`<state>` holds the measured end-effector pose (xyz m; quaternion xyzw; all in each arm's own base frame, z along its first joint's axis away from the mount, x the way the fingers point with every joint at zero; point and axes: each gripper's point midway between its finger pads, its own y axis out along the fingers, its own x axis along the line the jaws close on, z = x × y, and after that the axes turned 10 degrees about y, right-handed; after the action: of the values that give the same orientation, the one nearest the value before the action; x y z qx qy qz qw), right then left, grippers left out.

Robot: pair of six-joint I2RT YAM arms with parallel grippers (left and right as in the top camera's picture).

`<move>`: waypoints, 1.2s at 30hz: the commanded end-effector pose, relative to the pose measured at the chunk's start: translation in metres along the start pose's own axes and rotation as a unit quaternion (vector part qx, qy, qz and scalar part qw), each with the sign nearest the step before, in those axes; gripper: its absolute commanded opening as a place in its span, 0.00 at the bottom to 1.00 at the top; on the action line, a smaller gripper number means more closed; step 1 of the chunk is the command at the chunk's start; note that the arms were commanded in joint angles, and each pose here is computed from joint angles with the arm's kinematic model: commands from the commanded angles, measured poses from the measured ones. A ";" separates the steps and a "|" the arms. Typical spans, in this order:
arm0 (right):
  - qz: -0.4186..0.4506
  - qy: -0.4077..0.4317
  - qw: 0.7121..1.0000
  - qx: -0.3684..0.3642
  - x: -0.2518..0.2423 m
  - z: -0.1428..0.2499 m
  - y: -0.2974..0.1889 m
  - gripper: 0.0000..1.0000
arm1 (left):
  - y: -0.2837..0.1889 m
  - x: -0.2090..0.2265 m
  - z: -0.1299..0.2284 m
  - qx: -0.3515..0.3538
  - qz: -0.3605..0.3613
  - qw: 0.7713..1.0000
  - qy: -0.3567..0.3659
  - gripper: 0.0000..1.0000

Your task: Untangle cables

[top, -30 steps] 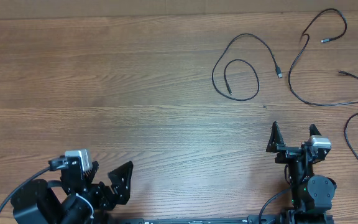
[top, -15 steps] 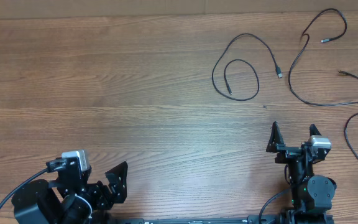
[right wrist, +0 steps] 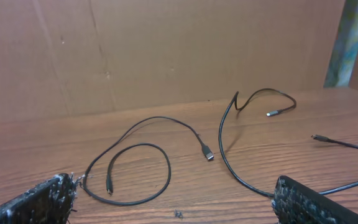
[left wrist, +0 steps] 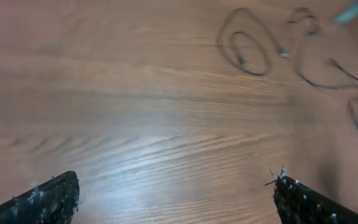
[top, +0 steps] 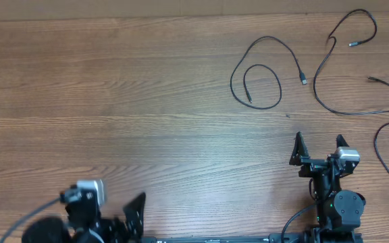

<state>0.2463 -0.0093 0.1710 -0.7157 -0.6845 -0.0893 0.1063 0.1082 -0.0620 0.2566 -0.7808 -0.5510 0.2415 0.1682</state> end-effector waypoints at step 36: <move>-0.001 -0.002 1.000 -0.003 0.000 0.001 0.000 1.00 | 0.132 0.031 -0.004 -0.238 0.037 0.964 0.116 0.99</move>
<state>0.2463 -0.0093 0.1711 -0.7157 -0.6844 -0.0895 0.1060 0.2127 -0.0888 0.1968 -0.8616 -0.5058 -0.0108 0.0404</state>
